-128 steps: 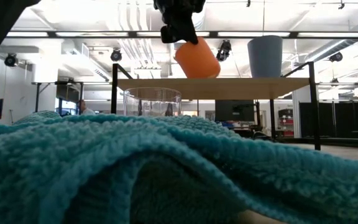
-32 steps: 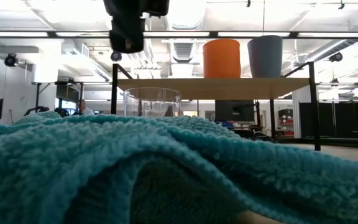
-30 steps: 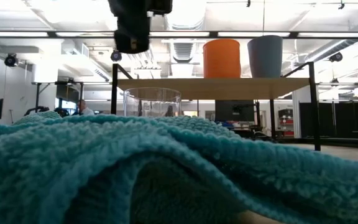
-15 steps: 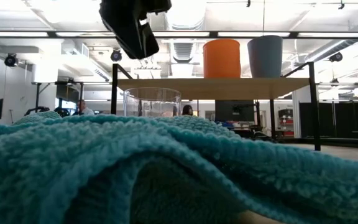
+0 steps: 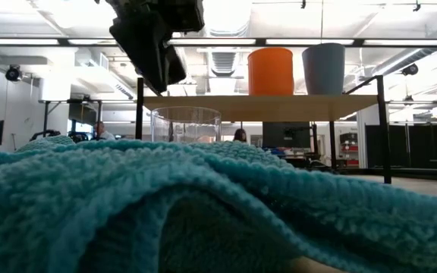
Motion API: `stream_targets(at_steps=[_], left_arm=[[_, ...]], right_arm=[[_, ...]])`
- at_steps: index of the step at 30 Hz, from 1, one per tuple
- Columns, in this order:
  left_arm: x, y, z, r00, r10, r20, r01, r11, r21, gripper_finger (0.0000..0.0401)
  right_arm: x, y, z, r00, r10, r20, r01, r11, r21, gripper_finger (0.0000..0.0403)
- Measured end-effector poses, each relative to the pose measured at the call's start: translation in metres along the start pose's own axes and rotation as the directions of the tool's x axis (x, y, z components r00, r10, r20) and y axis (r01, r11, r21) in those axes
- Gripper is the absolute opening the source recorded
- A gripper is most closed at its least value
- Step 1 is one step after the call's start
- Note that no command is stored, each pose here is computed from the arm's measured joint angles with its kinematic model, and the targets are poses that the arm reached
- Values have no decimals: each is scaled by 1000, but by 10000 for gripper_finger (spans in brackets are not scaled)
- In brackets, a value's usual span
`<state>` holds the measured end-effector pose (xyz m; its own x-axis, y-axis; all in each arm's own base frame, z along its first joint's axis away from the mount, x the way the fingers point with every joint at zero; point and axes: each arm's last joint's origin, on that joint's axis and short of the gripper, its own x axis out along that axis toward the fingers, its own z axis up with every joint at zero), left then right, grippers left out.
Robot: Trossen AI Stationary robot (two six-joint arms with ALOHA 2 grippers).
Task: Stack small to large cups/mugs on shelf
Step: Put the transparent mug on the shelf
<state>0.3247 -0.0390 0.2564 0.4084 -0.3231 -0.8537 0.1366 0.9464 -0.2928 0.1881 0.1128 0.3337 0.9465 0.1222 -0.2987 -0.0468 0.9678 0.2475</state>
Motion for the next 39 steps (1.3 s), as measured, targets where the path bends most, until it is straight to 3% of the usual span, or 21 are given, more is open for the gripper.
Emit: stream_targets(at_steps=[5,8,10,19,34,39], left_arm=[[3,1,-2,1000,-10,-3,9,967,-256,48],[3,0,-2,1000,-24,2,22,889,-457,48],[4,-1,-1,999,-29,18,34,853,-521,48],[8,-12,7,993,-57,105,110,785,-610,48],[25,-9,-13,1000,-13,25,27,705,-709,47],[29,-8,-18,1000,2,10,5,702,-712,47]], right_arm=[[0,0,0,1000,-1,-1,1,1000,7,59],[0,0,0,1000,-1,-2,1,1000,5,59],[0,0,0,1000,-1,-2,1,1000,5,59],[0,0,-1,1000,-2,-5,2,1000,-5,59],[0,0,-1,1000,-3,-5,2,1000,-23,59],[0,0,-1,1000,-3,-6,2,1000,-23,59]])
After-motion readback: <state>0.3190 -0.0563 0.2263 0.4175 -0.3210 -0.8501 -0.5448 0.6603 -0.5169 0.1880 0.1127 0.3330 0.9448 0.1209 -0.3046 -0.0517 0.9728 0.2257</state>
